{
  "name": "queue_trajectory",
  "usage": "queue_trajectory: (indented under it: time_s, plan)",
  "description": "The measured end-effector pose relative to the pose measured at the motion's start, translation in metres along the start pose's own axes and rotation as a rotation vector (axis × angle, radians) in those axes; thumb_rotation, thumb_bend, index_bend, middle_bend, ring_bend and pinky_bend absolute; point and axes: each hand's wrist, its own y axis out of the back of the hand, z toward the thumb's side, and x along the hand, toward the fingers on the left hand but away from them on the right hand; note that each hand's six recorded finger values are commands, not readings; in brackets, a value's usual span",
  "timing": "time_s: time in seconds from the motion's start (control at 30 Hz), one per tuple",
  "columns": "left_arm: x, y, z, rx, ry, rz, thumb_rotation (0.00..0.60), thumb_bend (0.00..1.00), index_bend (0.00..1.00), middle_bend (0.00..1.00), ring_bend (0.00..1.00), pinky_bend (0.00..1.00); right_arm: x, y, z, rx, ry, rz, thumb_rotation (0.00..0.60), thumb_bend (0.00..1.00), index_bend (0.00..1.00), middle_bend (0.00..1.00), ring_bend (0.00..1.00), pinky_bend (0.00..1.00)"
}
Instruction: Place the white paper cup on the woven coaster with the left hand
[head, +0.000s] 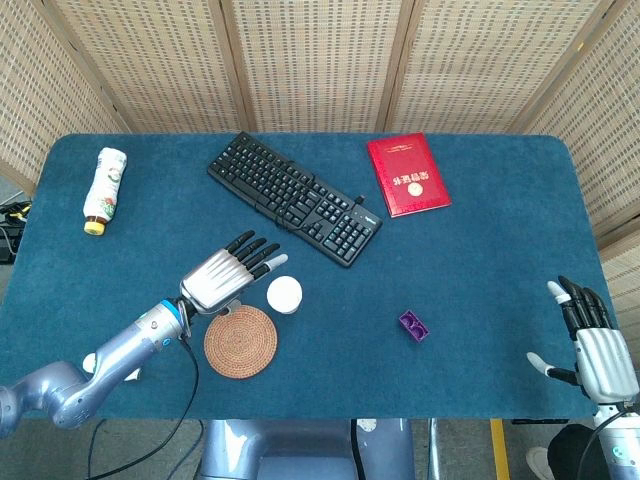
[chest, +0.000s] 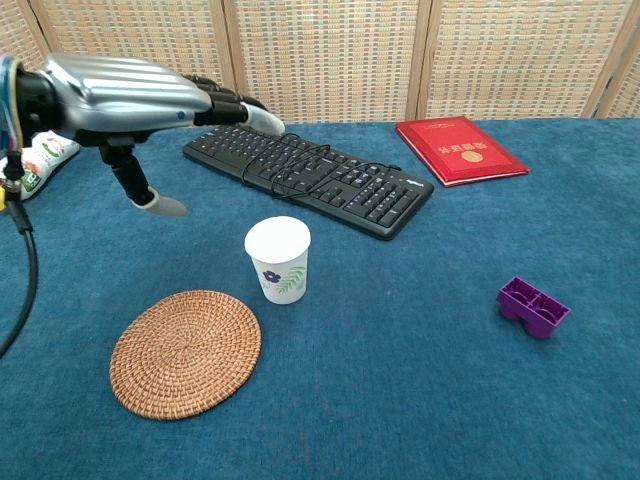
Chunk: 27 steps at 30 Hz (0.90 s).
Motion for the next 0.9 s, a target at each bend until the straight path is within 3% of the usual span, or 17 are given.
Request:
queue_trajectory:
  time_s: [0.3,0.9]
  plan:
    - [0.023,-0.012,0.017,0.029,-0.013,-0.081,0.6,0.27,0.0,0.0,0.0,0.0,0.0,0.002,-0.006,-0.014,-0.014,-0.006,0.6,0.08,0.03,0.0,0.0,0.0]
    - [0.064,-0.03,0.046,0.036,-0.022,-0.168,0.6,0.28,0.0,0.0,0.0,0.0,-0.004,0.002,-0.021,-0.042,-0.051,-0.001,0.6,0.08,0.03,0.0,0.0,0.0]
